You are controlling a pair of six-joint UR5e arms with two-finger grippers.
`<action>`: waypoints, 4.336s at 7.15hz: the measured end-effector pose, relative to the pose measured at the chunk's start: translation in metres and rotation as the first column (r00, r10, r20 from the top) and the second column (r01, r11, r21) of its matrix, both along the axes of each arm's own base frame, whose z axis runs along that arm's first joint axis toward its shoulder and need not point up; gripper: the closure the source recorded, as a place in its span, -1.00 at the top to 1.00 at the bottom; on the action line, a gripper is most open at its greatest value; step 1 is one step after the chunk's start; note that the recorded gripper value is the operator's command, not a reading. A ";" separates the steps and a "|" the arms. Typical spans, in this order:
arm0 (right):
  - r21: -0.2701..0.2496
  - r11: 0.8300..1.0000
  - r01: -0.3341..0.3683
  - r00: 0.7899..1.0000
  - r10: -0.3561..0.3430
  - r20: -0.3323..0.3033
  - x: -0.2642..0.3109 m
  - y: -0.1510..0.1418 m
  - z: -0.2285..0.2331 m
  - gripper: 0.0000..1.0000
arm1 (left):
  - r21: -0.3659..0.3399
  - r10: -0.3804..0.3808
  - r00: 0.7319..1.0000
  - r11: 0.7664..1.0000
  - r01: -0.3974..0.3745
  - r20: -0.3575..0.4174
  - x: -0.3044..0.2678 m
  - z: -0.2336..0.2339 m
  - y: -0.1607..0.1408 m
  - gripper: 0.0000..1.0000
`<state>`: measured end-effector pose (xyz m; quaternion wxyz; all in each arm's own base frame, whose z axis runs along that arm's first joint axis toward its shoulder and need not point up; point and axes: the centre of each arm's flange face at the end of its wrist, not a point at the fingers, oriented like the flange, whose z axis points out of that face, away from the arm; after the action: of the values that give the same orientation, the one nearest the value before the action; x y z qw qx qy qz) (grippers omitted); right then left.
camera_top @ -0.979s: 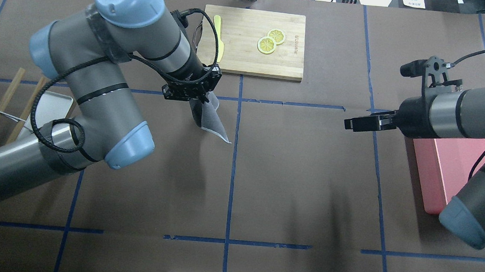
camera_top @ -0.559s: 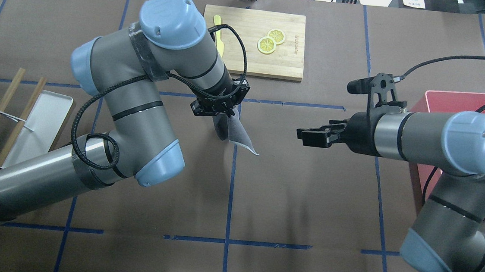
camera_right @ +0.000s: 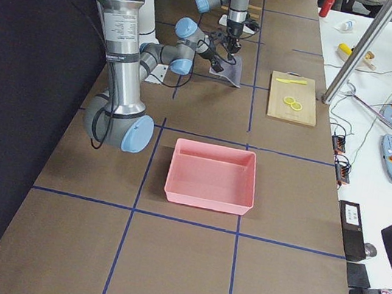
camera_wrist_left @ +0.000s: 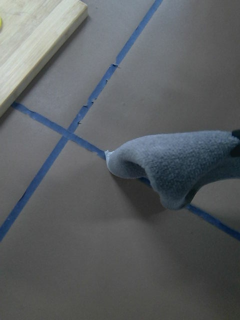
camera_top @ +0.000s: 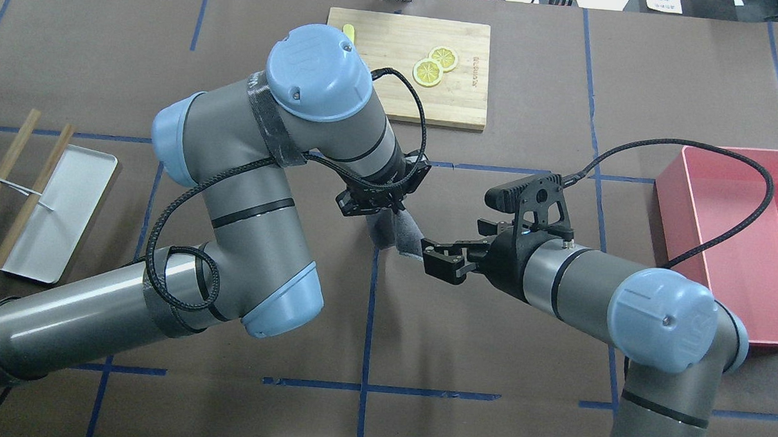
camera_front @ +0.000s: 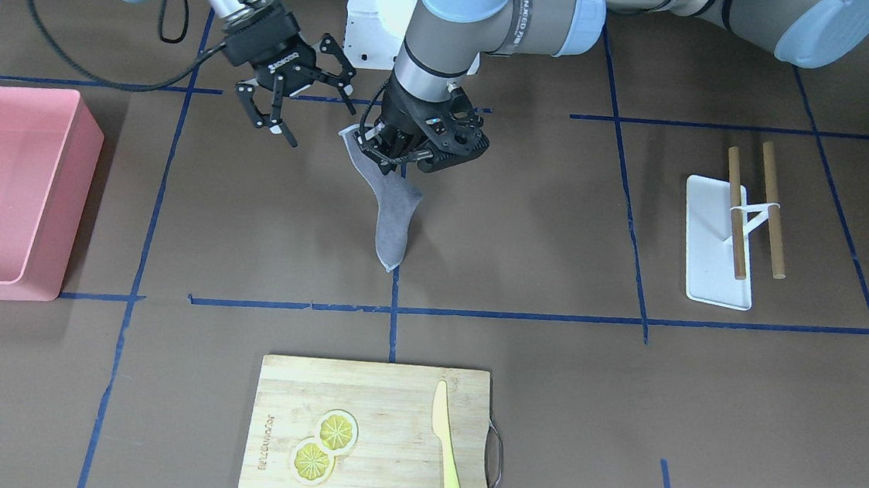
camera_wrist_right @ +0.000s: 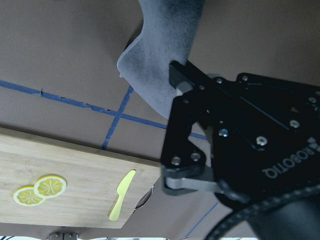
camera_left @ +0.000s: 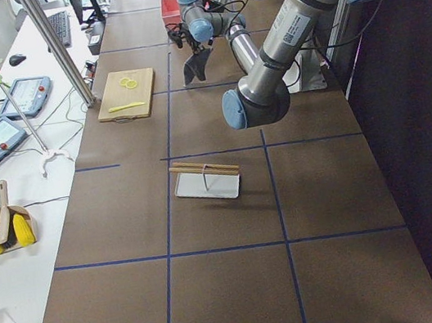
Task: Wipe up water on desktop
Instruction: 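Grasp the grey cloth with the right gripper beside the left gripper, then release and withdraw the left gripper while the right gripper lowers the cloth, then wipe the table surface with the cloth held in the right gripper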
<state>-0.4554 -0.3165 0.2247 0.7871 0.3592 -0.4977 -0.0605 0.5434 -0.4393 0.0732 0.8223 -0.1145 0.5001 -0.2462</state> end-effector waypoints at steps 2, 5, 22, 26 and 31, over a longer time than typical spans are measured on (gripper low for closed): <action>0.041 0.999 -0.029 0.998 0.031 -0.063 -0.016 0.009 -0.012 0.85 | -0.012 -0.001 1.000 1.000 0.001 -0.021 0.002 -0.014 0.008 -1.00; 0.066 0.997 -0.043 0.994 0.049 -0.095 -0.025 0.018 -0.009 -0.09 | -0.005 -0.002 0.999 1.000 0.002 -0.044 -0.004 -0.024 0.014 -0.97; -0.656 0.754 0.031 0.906 -0.298 -0.300 0.019 -0.015 0.106 -1.00 | 0.472 0.004 0.976 0.875 -0.108 0.216 -0.239 0.162 -0.068 0.99; -0.748 0.663 0.031 0.944 -0.266 -0.197 -0.083 -0.052 0.028 -1.00 | 0.563 0.082 0.890 0.748 -0.352 0.449 -0.332 0.234 -0.075 0.99; -0.742 0.670 0.012 0.889 -0.347 -0.298 0.071 -0.061 0.169 -0.99 | 0.555 0.102 0.822 0.690 -0.463 0.560 -0.404 0.275 -0.083 0.99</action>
<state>-0.3845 -0.3777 0.3938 0.9405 -0.0534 -0.3353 -0.0139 0.1390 -0.5223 0.3486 0.9335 0.1765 0.3055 0.0647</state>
